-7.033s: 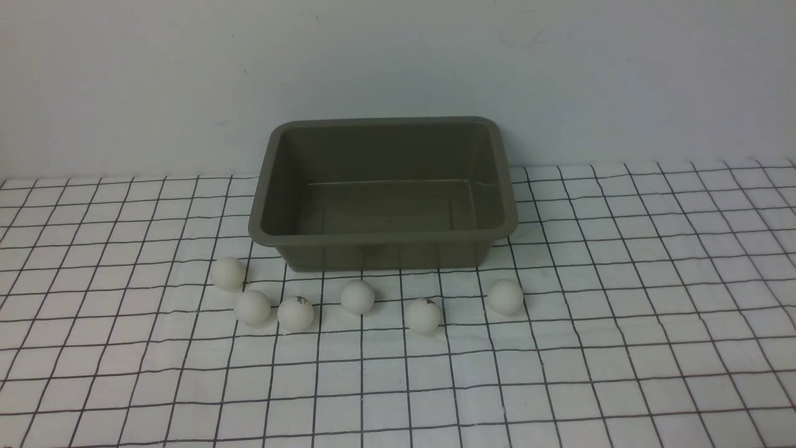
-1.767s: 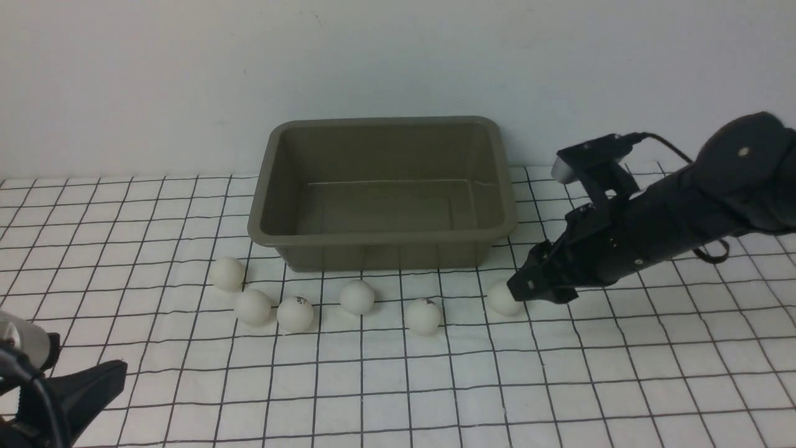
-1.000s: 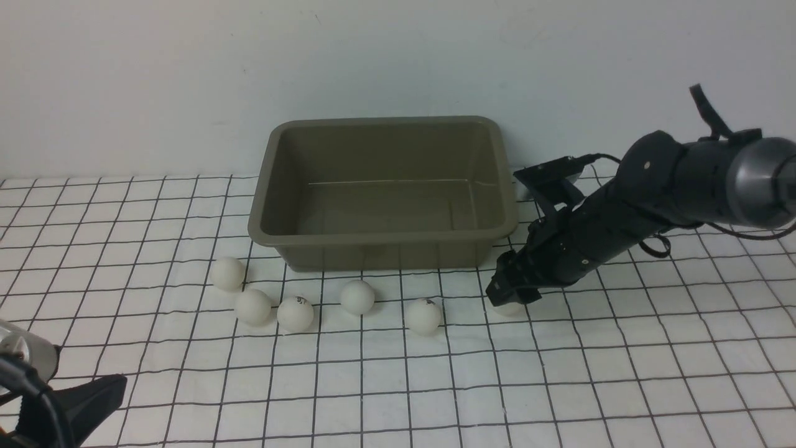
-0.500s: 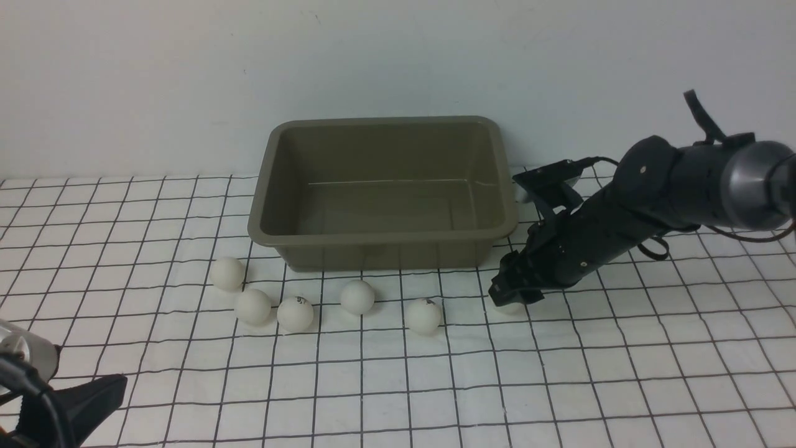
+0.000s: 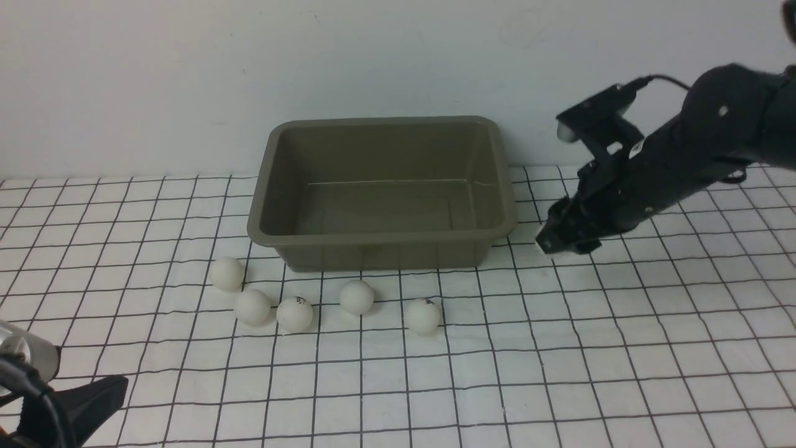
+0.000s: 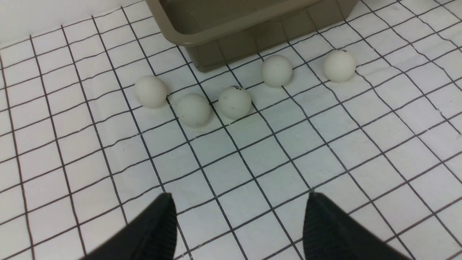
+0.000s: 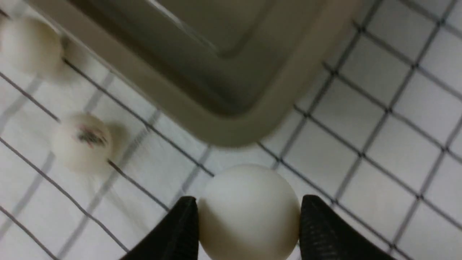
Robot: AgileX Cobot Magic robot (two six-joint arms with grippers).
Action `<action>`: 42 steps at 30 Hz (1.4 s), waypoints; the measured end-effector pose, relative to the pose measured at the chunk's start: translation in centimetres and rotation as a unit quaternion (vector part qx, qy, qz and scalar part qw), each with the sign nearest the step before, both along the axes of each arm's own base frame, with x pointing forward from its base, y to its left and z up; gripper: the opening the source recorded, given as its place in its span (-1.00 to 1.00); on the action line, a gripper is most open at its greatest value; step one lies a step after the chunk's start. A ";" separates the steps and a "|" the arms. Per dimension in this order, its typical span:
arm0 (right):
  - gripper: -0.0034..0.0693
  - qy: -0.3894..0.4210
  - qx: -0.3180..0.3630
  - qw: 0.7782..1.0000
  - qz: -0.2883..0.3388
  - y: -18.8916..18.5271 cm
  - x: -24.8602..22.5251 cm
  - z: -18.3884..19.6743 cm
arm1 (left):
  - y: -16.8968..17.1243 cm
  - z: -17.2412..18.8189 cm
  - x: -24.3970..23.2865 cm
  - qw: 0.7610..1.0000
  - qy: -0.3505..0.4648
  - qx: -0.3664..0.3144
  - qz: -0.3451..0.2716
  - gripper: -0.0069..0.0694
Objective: Put the table tennis balls into the box on the white checkered tablecloth.
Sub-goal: 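Release the ping pong ball into the bin and lift the gripper away, then reach for and grasp a ping pong ball on the table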
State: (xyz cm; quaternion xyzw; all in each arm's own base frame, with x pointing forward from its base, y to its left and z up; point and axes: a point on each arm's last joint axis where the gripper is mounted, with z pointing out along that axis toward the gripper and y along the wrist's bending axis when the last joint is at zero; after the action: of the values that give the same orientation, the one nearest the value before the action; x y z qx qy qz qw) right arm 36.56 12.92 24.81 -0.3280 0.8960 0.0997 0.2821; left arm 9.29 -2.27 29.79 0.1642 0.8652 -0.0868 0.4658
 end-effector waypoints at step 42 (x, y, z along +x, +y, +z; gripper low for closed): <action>0.34 -0.143 0.016 0.989 -0.022 -3.8 -2.5 19.0 | -0.3 -0.4 -0.4 0.999 0.029 -0.004 -0.022 0.30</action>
State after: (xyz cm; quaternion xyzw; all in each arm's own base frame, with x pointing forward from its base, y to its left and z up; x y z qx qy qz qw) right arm 34.02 9.07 43.83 -0.3142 0.8518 0.0597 0.4150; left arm 8.86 -2.61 29.41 0.1787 0.8744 -0.1050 0.4388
